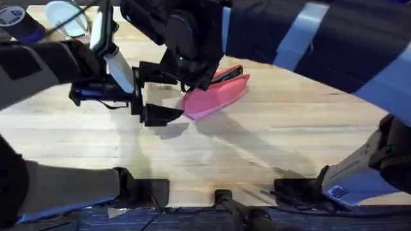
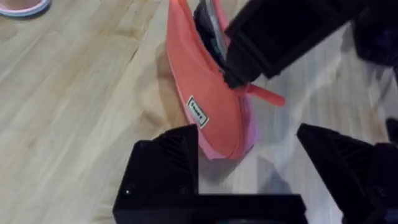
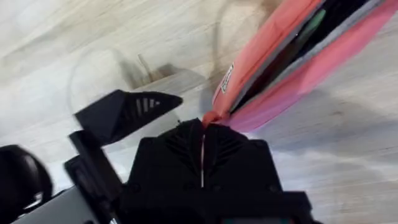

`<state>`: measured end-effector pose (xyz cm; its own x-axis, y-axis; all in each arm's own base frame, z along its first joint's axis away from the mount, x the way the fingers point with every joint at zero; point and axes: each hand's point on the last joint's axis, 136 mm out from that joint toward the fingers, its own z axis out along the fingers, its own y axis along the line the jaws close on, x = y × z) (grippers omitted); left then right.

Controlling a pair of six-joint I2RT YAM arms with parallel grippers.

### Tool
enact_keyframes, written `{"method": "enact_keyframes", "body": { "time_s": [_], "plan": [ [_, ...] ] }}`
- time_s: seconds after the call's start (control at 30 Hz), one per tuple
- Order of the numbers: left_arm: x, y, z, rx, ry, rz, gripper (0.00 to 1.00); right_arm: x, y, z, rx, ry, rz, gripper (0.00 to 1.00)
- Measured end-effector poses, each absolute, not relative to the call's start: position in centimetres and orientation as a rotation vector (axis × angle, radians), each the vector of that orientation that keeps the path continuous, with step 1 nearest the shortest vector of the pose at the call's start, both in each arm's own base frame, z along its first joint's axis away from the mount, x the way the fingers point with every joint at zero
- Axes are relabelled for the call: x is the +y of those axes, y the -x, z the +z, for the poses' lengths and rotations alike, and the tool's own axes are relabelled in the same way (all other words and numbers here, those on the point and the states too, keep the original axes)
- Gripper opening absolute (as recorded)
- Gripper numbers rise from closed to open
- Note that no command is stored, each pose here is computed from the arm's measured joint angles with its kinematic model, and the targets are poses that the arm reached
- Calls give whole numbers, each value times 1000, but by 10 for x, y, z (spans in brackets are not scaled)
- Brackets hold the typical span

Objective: Unzip the bag, pick up the pens from the table one at a time and place them inside, then zip the bag closed.

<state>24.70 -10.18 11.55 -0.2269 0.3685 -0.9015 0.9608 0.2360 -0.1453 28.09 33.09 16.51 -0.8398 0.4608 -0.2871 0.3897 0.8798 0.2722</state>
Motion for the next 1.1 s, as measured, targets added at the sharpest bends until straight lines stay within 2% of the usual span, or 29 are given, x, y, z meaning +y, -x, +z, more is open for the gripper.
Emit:
{"method": "enact_keyframes", "body": {
  "time_s": [0.37,0.93,1.0,1.1],
  "plan": [
    [-110,-250,99,1710,-1074,-1140,993,331,-281,165,2703,-632,290,30],
    [-132,-249,98,1615,-1163,-1163,995,332,-282,166,2699,-632,298,30],
    [-132,-249,98,1617,-1163,-1163,898,332,-282,166,2699,-632,298,30],
    [-132,-249,98,1620,-1164,-1163,594,332,-282,166,2699,-632,298,30]
  ]
}}
